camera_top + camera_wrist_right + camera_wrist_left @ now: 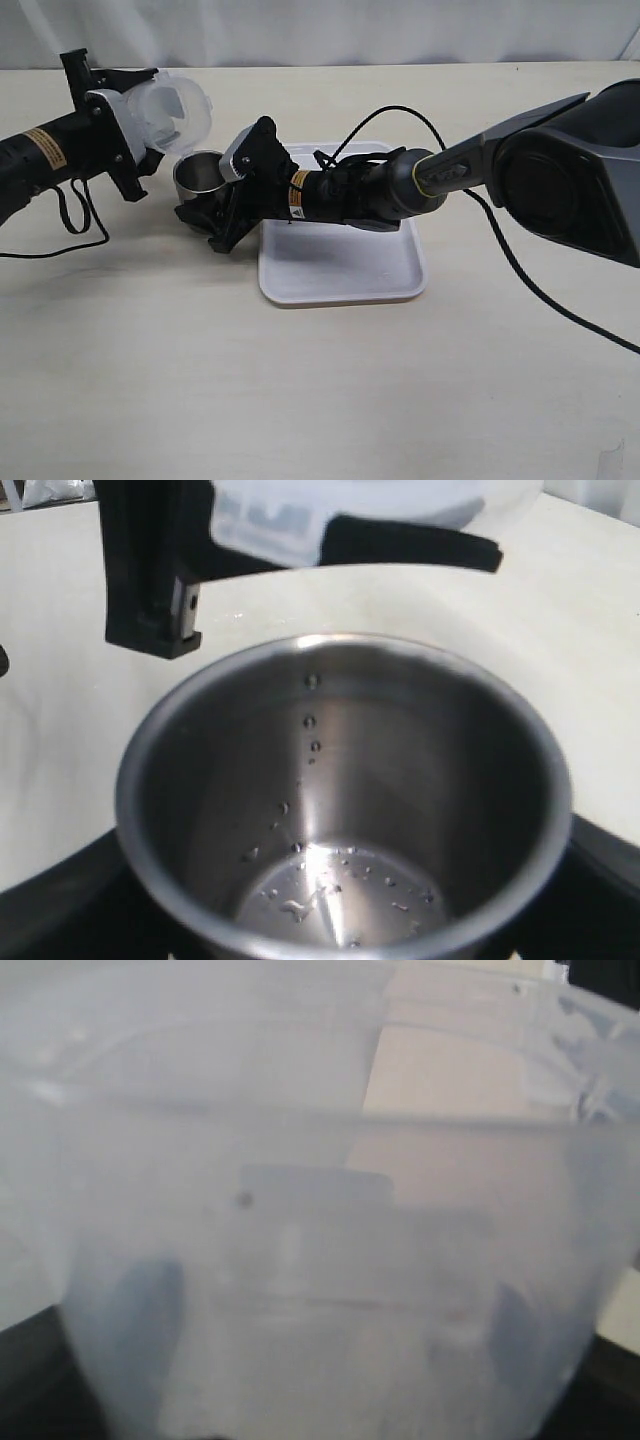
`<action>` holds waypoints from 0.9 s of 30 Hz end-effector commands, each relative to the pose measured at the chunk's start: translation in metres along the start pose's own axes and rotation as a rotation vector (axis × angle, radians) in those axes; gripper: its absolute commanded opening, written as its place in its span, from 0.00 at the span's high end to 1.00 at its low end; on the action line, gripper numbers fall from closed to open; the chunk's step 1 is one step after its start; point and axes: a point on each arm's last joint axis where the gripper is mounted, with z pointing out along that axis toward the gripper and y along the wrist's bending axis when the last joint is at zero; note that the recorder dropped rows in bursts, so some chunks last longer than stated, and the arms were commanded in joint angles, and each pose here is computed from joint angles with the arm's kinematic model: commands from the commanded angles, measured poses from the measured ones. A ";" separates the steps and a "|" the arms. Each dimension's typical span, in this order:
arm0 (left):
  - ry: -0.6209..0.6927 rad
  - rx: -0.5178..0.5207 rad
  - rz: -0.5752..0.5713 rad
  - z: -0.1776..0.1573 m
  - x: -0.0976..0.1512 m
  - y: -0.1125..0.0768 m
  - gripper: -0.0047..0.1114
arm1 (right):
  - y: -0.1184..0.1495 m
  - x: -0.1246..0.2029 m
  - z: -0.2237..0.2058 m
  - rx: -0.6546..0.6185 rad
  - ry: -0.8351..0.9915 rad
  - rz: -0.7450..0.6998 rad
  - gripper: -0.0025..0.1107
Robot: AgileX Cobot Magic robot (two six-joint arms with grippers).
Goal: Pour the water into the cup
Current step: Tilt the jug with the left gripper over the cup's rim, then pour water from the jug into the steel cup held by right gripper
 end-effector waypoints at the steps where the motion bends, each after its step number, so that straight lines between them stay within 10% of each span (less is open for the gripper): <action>1: -0.033 -0.049 0.037 0.003 -0.006 0.007 0.96 | -0.003 0.008 -0.002 0.020 0.054 -0.002 0.94; 27: -0.009 -0.068 0.164 0.003 -0.004 0.009 0.96 | -0.003 0.008 -0.002 0.020 0.054 -0.002 0.94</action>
